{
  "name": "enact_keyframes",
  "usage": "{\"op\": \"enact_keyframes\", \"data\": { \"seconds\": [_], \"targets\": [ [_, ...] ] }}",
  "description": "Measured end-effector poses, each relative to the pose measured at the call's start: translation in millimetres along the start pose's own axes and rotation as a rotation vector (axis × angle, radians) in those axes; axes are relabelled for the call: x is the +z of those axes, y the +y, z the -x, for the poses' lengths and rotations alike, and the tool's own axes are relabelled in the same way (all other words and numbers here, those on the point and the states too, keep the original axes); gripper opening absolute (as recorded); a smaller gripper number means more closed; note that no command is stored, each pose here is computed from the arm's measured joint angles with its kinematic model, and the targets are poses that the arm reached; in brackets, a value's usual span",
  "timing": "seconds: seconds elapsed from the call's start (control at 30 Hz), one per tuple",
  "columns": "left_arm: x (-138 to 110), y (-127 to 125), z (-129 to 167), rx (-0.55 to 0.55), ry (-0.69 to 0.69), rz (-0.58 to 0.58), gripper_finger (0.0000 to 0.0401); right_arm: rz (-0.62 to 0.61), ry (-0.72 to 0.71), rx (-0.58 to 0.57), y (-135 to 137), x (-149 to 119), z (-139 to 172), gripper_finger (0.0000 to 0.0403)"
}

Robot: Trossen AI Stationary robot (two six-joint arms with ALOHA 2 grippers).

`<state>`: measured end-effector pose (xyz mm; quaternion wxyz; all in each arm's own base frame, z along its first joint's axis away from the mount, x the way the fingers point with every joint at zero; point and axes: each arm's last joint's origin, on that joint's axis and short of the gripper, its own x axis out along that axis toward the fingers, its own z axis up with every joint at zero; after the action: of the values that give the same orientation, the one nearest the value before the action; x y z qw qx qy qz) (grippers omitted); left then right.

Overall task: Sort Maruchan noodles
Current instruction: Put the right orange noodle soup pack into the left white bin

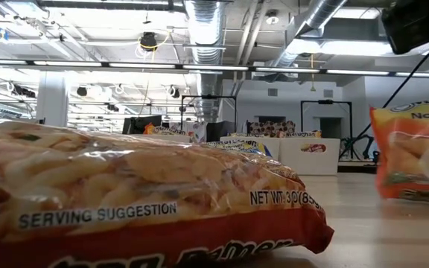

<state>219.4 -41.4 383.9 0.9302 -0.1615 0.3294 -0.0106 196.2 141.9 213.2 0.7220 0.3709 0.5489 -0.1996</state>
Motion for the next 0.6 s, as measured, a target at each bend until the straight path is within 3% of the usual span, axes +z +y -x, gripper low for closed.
{"op": "enact_keyframes", "data": {
  "seconds": [0.2, 0.37, 0.6],
  "targets": [
    [0, 3, -19, 0.077, 0.037, 0.003, 0.0219, -0.004, -0.031, -0.004, 0, 4, 0, 0.0005],
    [7, 15, -40, 0.145, 0.046, 0.026, 0.0226, 0.037, -0.085, 0.018, 7, 14, 12, 0.0005],
    [21, 26, -72, 0.030, 0.042, 0.006, 0.0226, 0.111, -0.118, 0.007, 18, 34, 39, 0.0005]
  ]
}}
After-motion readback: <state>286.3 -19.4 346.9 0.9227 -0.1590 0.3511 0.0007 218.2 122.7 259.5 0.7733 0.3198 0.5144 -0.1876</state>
